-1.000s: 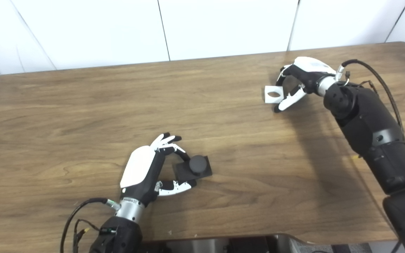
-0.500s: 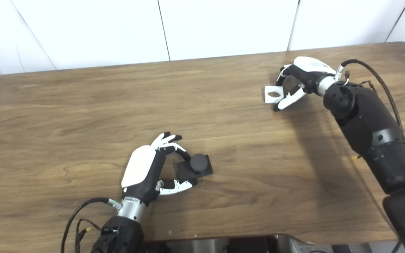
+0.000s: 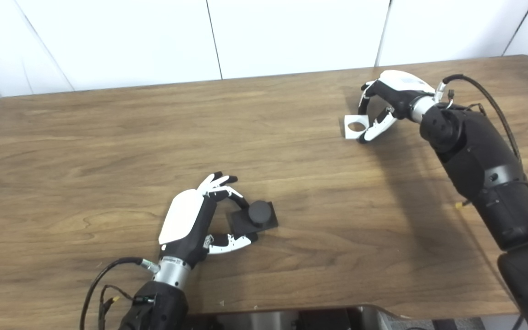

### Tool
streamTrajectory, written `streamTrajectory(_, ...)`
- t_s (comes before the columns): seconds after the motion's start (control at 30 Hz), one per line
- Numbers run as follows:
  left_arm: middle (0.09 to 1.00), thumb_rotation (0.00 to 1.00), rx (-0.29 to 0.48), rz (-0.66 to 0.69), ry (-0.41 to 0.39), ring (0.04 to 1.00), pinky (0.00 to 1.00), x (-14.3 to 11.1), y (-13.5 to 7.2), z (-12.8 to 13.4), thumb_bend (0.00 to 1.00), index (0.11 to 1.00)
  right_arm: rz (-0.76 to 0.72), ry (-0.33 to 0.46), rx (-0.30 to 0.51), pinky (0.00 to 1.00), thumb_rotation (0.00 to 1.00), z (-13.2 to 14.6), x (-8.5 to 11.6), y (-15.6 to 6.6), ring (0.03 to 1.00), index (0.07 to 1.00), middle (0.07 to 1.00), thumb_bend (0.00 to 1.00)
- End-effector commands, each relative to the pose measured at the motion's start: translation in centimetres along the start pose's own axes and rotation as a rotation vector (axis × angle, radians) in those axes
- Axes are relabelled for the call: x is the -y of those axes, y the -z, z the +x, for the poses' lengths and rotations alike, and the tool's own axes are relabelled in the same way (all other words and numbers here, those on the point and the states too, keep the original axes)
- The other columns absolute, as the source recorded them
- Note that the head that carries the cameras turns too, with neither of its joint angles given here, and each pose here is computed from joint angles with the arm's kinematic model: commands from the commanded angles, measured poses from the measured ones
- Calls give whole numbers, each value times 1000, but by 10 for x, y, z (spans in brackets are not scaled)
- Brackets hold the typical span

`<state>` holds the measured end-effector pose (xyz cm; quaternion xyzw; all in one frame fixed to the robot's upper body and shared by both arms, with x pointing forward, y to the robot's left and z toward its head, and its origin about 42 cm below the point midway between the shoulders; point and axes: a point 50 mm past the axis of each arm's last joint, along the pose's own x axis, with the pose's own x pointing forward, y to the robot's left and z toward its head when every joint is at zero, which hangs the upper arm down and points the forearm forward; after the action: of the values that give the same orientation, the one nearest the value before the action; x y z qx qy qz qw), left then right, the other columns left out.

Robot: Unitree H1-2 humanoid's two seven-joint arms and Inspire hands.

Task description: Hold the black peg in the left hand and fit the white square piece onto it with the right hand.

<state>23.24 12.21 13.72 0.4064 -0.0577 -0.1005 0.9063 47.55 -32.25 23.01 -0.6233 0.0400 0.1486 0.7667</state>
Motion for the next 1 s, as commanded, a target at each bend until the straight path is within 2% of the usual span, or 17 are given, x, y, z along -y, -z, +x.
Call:
streamTrajectory(0.0, 861, 78, -16, -1, 10, 947, 847, 5, -1, -2, 504, 491, -17, 84, 17, 944, 143, 3, 30, -5, 973, 492, 909, 523)
streamTrajectory(0.53, 864, 80, -18, 11, 15, 947, 840, 3, 0, -3, 503, 491, -10, 90, 12, 949, 142, 1, 30, -4, 975, 492, 909, 523)
streamTrajectory(0.77, 863, 80, -26, 11, 14, 950, 844, 5, 1, -3, 503, 491, 12, 143, 46, 965, 144, -7, 37, -5, 973, 492, 906, 524)
streamTrajectory(0.97, 863, 79, -27, 10, 11, 950, 851, 4, 2, -4, 504, 491, 21, 184, 87, 953, 145, -24, 49, -15, 979, 492, 903, 524)
